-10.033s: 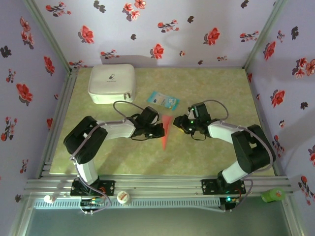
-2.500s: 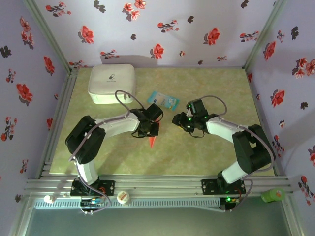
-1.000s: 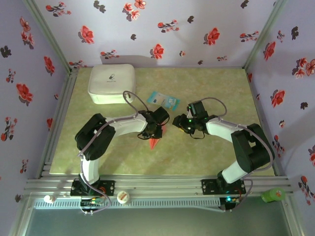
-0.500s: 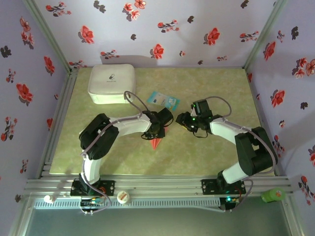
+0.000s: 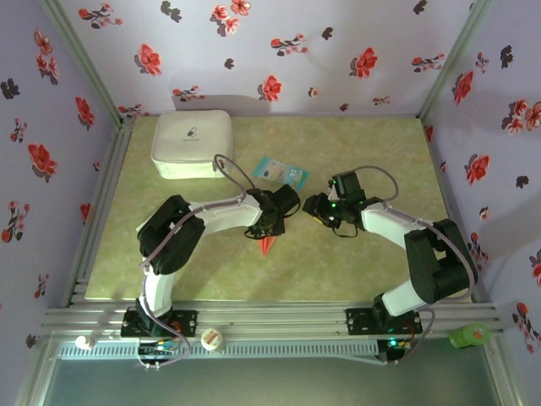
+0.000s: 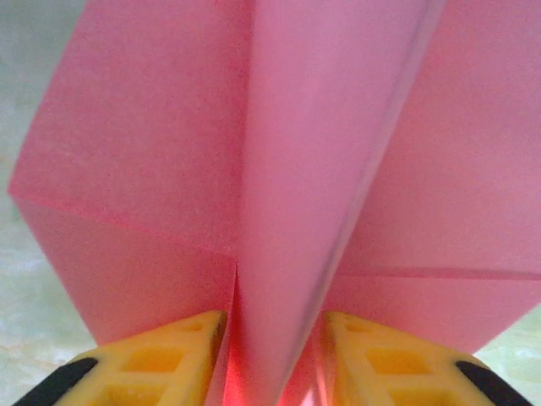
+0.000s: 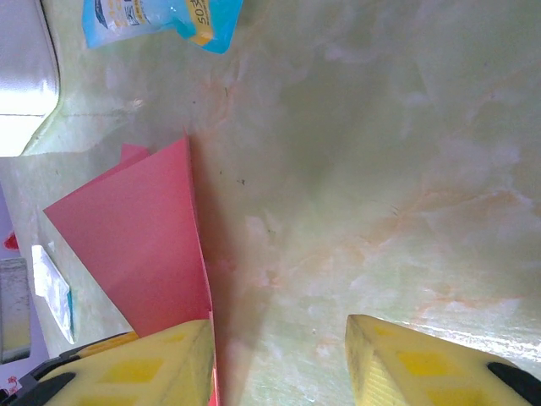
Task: Fold a paper plane with a square sheet of paper (pick it up from the middle)
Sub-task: Move a paper plane to the center of the table.
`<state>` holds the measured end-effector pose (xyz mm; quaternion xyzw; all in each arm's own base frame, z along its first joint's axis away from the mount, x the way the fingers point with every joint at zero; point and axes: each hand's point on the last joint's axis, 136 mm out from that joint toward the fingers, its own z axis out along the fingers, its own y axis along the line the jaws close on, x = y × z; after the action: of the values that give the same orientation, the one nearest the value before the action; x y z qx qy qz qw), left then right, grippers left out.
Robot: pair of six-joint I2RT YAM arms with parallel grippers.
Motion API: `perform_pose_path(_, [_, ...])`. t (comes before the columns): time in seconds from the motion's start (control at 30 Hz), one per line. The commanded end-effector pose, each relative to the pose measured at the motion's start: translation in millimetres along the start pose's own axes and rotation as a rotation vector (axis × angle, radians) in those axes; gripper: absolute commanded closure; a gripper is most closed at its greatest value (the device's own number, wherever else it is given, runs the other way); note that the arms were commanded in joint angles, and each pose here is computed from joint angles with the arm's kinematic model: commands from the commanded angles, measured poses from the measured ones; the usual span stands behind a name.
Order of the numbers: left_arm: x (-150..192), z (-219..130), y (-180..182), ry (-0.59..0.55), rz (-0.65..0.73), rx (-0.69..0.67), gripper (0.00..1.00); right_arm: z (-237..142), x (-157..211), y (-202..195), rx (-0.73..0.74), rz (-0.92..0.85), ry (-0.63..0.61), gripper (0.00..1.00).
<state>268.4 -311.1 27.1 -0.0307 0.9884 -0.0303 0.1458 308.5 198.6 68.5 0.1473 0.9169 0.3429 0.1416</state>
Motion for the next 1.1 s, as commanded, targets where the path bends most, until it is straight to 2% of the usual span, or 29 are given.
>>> perform_pose_path(0.0, [-8.1,-13.1,-6.1,-0.034,-0.024,0.007,0.65,-4.1,-0.3,-0.6,0.0,-0.008,-0.007,0.55])
perform_pose_path(0.43, [-21.0,-41.8,-6.9,-0.1,-0.027,0.056,0.62,-11.3,-7.9,1.5,0.018,-0.02,-0.038,0.54])
perform_pose_path(0.57, [-26.5,-57.2,-23.5,-0.147,0.001,0.193,0.57,-15.0,-11.3,2.2,0.025,-0.03,-0.057,0.53])
perform_pose_path(0.67, [-33.4,-72.6,-23.7,-0.218,-0.001,0.269,0.49,-20.7,-15.8,1.6,0.047,-0.05,-0.081,0.53])
perform_pose_path(0.9, [-56.0,-94.9,14.2,-0.332,-0.025,0.26,0.46,-53.6,-36.7,-1.2,0.147,-0.137,-0.211,0.5])
perform_pose_path(1.07, [-71.2,-105.5,55.5,-0.414,-0.046,0.227,0.42,-101.6,-63.6,-12.7,0.319,-0.232,-0.408,0.46])
